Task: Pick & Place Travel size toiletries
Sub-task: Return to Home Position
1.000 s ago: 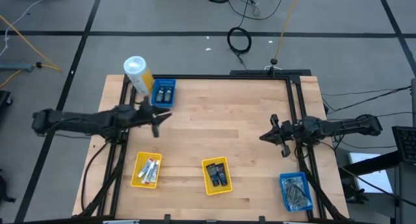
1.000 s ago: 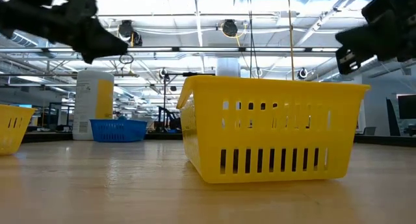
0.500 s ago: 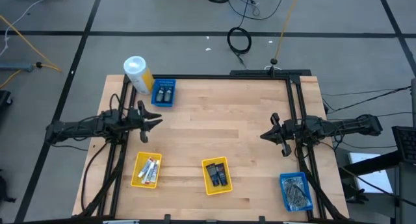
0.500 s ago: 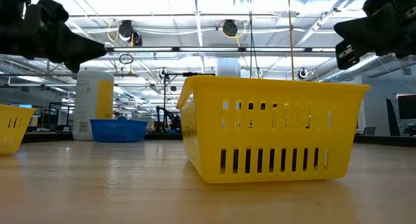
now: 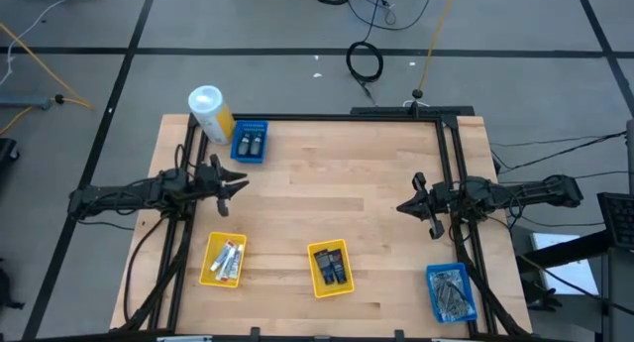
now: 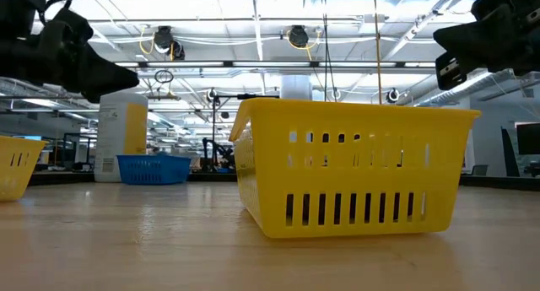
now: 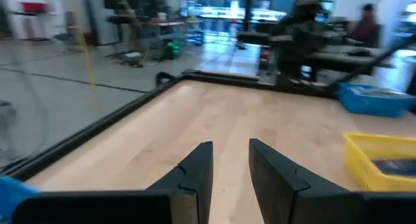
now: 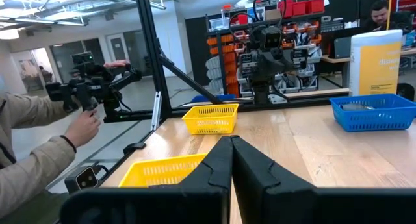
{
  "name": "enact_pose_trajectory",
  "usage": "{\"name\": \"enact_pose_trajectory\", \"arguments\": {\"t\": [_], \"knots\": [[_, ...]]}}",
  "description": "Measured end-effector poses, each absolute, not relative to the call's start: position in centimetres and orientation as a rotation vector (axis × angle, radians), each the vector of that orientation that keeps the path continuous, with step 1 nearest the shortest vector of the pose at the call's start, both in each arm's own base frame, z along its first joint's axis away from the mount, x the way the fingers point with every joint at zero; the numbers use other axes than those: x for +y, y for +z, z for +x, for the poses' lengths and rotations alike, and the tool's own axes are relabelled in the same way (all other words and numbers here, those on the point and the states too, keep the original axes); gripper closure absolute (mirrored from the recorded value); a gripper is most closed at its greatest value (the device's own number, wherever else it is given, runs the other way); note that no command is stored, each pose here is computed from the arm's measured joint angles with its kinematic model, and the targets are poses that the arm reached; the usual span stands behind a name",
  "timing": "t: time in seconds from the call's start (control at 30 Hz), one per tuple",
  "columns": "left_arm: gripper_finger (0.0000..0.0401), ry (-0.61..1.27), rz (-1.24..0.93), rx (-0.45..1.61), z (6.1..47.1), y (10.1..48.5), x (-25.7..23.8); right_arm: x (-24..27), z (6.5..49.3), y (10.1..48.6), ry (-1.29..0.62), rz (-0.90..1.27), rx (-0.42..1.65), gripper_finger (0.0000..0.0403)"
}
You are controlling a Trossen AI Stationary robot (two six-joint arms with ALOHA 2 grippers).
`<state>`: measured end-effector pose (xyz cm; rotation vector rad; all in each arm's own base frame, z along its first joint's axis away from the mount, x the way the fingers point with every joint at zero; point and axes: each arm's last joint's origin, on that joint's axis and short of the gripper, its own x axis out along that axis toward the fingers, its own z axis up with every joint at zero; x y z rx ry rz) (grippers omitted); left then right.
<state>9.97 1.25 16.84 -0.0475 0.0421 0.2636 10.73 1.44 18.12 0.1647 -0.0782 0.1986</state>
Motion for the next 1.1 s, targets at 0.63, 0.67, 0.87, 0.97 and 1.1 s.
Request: {"name": "enact_pose_trajectory", "arguments": {"t": [0.63,0.67,0.87,0.97,1.1], "knots": [[0.0304,0.041,0.071,-0.016,9.70,16.95,0.24,1.44,10.73,18.12,0.199,0.165,-0.078,0.0403],[0.0304,0.041,0.072,-0.016,9.70,16.94,0.24,1.44,10.73,18.12,0.198,0.164,-0.078,0.0403],[0.0304,0.043,0.076,-0.025,9.70,17.02,0.25,1.44,10.73,18.12,0.198,0.165,-0.078,0.0403],[0.0304,0.048,0.066,-0.044,9.73,17.13,0.26,1.44,10.73,18.12,0.199,0.165,-0.078,0.0403],[0.0304,0.048,0.071,-0.046,9.77,17.15,0.26,1.44,10.73,18.12,0.198,0.165,-0.078,0.0403]]}}
